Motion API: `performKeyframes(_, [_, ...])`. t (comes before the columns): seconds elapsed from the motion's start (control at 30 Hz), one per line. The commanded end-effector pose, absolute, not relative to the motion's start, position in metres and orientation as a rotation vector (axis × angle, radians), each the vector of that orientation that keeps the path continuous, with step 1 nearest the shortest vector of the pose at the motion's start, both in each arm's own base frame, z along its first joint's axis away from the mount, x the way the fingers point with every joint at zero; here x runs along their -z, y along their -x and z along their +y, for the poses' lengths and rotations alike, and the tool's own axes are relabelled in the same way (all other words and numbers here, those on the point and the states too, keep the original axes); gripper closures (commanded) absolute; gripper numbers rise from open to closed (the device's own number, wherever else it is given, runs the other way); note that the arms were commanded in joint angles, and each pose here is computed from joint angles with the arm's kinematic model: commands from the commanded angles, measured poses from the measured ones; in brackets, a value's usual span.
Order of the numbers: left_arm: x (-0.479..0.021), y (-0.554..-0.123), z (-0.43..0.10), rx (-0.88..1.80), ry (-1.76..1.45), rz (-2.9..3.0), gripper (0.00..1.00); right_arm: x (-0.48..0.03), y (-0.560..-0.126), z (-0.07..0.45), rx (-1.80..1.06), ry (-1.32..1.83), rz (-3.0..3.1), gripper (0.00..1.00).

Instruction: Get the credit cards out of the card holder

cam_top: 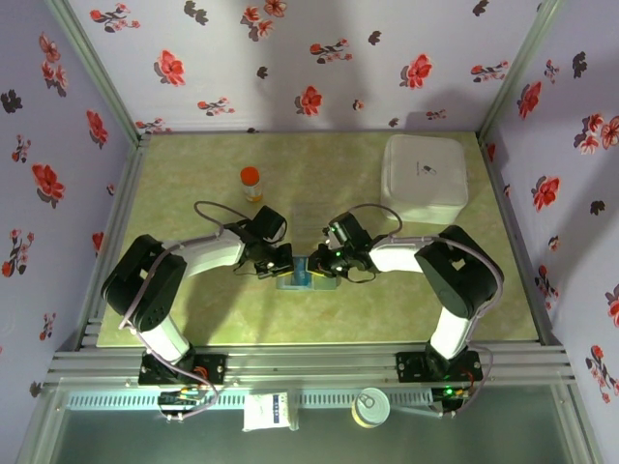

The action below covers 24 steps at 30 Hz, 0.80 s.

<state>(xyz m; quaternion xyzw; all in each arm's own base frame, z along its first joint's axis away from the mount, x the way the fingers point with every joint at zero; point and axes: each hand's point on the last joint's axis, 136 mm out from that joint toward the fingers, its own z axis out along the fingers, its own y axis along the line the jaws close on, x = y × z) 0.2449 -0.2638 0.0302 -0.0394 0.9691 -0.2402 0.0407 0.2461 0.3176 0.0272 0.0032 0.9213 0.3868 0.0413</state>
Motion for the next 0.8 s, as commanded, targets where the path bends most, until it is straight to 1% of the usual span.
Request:
performKeyframes(0.0, [-0.017, -0.235, -0.251, 0.667, 0.125, 3.024, 1.00, -0.029, -0.245, 0.315, -1.206, -0.025, 2.811, 0.89])
performKeyframes(0.17, [-0.019, -0.235, -0.250, 0.665, 0.127, 3.013, 1.00, -0.027, -0.246, 0.309, -1.180, -0.047, 2.813, 0.92])
performKeyframes(0.43, [-0.020, -0.234, -0.248, 0.657, 0.135, 3.013, 1.00, -0.024, -0.240, 0.285, -1.089, -0.069, 2.846, 0.93])
performKeyframes(0.6, [-0.023, -0.235, -0.247, 0.660, 0.141, 3.005, 1.00, -0.031, -0.239, 0.269, -0.981, -0.058, 2.879, 0.93])
performKeyframes(0.77, [-0.025, -0.236, -0.248, 0.666, 0.144, 2.997, 1.00, -0.042, -0.241, 0.268, -0.959, -0.040, 2.868, 0.93])
